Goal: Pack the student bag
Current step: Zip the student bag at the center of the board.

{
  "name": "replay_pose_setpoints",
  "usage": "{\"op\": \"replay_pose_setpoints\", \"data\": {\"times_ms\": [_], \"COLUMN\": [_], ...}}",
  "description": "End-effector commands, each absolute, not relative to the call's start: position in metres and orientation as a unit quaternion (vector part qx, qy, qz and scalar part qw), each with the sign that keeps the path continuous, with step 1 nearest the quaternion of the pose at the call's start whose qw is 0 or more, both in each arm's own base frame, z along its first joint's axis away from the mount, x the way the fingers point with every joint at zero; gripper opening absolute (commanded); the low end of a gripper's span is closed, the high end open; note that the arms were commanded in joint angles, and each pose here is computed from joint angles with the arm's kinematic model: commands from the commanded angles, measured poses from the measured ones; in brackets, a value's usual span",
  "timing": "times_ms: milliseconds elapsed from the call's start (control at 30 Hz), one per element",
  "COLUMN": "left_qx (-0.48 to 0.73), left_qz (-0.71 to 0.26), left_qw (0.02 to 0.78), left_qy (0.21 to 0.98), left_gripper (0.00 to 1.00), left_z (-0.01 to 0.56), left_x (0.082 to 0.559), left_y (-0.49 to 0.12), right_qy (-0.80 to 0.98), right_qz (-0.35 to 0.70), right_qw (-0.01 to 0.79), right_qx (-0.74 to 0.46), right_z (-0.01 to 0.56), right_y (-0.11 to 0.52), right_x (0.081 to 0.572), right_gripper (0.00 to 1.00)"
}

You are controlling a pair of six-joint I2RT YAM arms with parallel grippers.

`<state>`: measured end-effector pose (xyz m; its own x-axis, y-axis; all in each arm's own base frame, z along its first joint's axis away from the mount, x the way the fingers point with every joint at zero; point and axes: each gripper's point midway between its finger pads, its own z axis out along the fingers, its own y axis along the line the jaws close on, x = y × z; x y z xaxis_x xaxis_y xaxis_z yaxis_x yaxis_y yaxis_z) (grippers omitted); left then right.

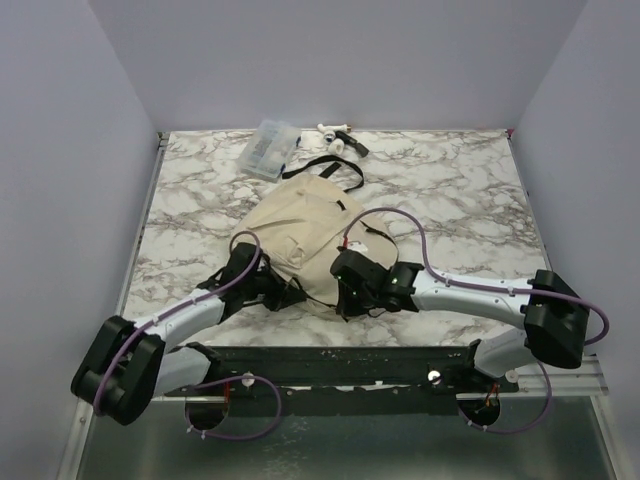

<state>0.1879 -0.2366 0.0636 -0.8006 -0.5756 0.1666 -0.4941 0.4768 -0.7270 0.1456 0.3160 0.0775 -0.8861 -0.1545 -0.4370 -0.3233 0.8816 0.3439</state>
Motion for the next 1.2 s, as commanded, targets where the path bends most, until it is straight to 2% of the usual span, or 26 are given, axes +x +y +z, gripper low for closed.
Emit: {"op": "replay_pose_setpoints", "data": {"times_ms": [0,133,267,367,467,500,600,667,800,933,1100,1167], "left_qx": [-0.351,-0.357,-0.330,-0.307,-0.274,-0.263,-0.247,-0.242,-0.222,-0.155,-0.021,0.024], "left_qz": [-0.340,-0.282,-0.299,-0.316,-0.336,-0.349,-0.392,-0.432,-0.477,-0.463,-0.394,-0.356], "left_qw": [0.135,0.209,0.257,0.253,0.246,0.245,0.240,0.226,0.194,0.208,0.273,0.321], "left_qy": [0.862,0.866,0.858,0.861,0.867,0.866,0.853,0.838,0.828,0.848,0.878,0.877], "left_gripper": [0.00,0.00,0.00,0.01,0.42,0.52,0.72,0.78,0.81,0.86,0.81,0.81], "left_z": [0.038,0.050,0.079,0.086,0.096,0.100,0.109,0.114,0.121,0.130,0.137,0.140], "left_x": [0.202,0.202,0.204,0.201,0.197,0.194,0.184,0.175,0.153,0.143,0.145,0.151], "left_y": [-0.165,-0.112,-0.107,-0.113,-0.122,-0.126,-0.137,-0.149,-0.181,-0.209,-0.233,-0.237], "right_qy": [0.970,0.971,0.961,0.956,0.955,0.953,0.947,0.944,0.943,0.943,0.944,0.943], "right_qz": [0.097,0.035,0.075,0.099,0.103,0.112,0.149,0.166,0.178,0.177,0.159,0.164], "right_qw": [0.209,0.233,0.260,0.261,0.253,0.251,0.249,0.245,0.242,0.242,0.251,0.255], "right_qx": [-0.077,-0.038,-0.057,-0.089,-0.119,-0.125,-0.136,-0.144,-0.146,-0.146,-0.142,-0.136], "right_z": [0.061,0.060,0.072,0.074,0.075,0.077,0.082,0.085,0.084,0.085,0.088,0.088], "right_y": [0.254,0.218,0.238,0.259,0.270,0.273,0.285,0.293,0.301,0.303,0.296,0.292], "right_x": [0.141,0.150,0.164,0.169,0.170,0.169,0.165,0.163,0.163,0.165,0.168,0.167], "right_gripper": [0.00,0.00,0.00,0.00,0.00,0.00,0.00,0.00,0.00,0.00,0.00,0.00]}}
